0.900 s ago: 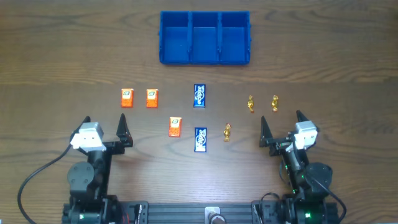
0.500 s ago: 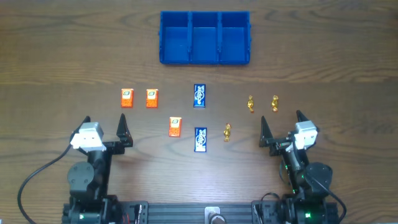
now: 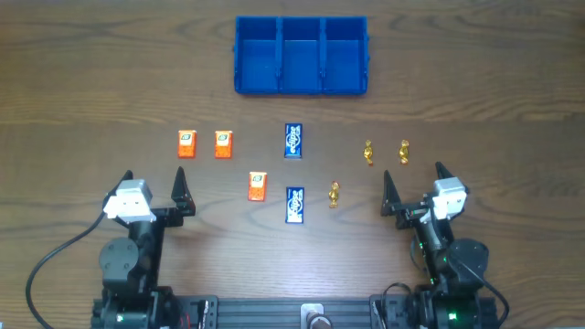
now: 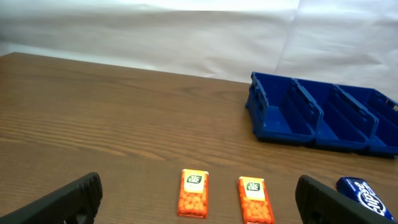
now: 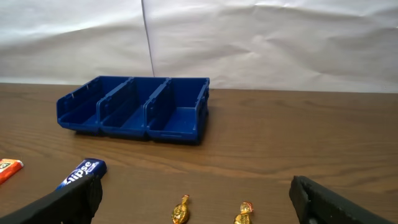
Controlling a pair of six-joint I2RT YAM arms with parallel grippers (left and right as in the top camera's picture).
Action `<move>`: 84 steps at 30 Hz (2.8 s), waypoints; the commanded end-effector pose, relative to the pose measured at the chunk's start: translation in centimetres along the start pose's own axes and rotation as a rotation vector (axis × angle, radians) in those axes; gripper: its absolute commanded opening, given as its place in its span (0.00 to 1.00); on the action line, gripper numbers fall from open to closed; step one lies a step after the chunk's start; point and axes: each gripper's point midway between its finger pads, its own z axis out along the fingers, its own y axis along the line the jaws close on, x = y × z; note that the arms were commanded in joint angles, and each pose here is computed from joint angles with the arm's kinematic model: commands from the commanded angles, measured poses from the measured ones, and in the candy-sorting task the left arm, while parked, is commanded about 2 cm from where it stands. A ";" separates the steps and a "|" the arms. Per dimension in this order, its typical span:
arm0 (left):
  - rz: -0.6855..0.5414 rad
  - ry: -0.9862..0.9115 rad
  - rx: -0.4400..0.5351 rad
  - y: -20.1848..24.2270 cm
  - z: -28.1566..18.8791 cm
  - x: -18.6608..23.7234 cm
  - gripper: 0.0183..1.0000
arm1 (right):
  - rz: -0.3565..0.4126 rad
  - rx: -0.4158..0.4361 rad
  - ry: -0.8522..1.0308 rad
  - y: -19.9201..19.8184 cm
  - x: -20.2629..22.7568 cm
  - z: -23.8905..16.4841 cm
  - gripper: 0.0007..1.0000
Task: Sort Candies Into Trays
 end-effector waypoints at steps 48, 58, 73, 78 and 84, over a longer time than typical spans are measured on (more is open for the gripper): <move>0.014 0.729 -0.093 -0.2 9.9 1.0 1.00 | -0.001 0.014 -0.002 -0.3 0.1 0.0 1.00; 0.096 1.117 -0.045 0.4 14.2 11.5 1.00 | -0.001 0.014 -0.002 -0.3 0.1 0.0 1.00; 0.124 1.201 -0.038 0.9 13.4 14.0 0.58 | -0.001 0.014 -0.002 -0.3 0.1 0.0 1.00; 0.119 1.212 -0.041 0.9 13.4 14.5 0.50 | -0.001 0.014 -0.002 -0.3 0.1 0.0 1.00; 0.095 1.209 -0.047 0.8 13.5 14.3 0.36 | -0.001 0.014 -0.002 -0.3 0.1 0.0 1.00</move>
